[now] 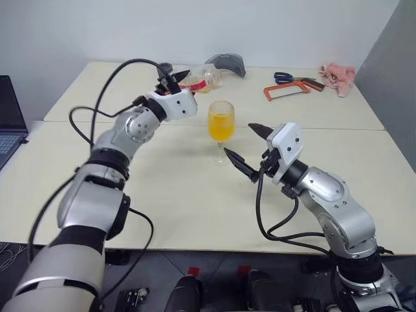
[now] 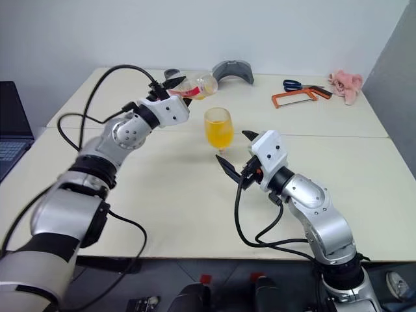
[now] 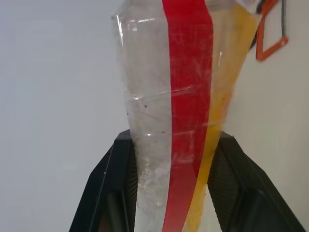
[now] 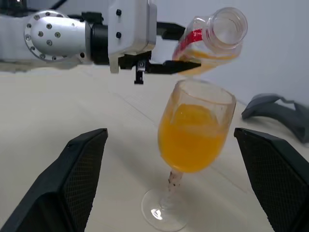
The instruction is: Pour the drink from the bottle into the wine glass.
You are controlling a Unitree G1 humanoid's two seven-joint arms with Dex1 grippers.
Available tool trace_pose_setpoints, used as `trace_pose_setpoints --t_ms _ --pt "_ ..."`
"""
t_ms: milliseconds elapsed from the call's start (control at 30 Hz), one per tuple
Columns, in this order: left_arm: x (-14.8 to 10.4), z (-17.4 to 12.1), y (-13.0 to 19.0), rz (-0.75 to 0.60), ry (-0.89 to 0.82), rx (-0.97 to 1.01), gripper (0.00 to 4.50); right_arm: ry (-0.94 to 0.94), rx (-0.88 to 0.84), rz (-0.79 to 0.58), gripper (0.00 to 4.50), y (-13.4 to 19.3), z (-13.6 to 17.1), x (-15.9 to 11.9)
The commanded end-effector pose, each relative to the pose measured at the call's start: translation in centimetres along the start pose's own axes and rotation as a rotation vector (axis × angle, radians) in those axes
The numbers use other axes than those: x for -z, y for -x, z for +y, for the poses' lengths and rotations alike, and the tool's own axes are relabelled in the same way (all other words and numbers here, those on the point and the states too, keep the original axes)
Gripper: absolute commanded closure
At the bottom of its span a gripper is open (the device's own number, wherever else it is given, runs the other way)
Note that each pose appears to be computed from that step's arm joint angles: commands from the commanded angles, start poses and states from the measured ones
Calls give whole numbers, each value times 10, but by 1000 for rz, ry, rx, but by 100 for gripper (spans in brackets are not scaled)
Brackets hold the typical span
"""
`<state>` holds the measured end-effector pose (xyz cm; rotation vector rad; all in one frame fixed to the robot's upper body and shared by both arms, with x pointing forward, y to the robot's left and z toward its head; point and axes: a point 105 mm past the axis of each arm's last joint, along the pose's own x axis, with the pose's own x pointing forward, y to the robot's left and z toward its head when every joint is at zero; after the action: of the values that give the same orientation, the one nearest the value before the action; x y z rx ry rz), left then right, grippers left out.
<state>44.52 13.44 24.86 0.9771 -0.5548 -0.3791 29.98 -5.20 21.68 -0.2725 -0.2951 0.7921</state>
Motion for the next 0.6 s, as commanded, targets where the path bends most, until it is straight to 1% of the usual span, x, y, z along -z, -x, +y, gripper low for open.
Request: trace_pose_setpoints --t_ms 33,133,233,300,433,600 --pt "1 31 7 10 196 -150 286 35 -25 -63 0 0 4 -14" --pt "20 36 22 80 367 -206 286 -14 -73 -50 0 1 10 -13" --pt "41 36 41 150 561 -248 286 -109 -132 -1 0 0 19 -7" --pt "54 32 53 204 664 -264 286 -135 -154 25 0 -1 22 -6" --pt "86 18 87 329 864 -290 286 -173 -129 55 0 -15 17 -8" --pt "97 10 108 381 920 -282 286 -166 -200 65 0 -27 33 -12"
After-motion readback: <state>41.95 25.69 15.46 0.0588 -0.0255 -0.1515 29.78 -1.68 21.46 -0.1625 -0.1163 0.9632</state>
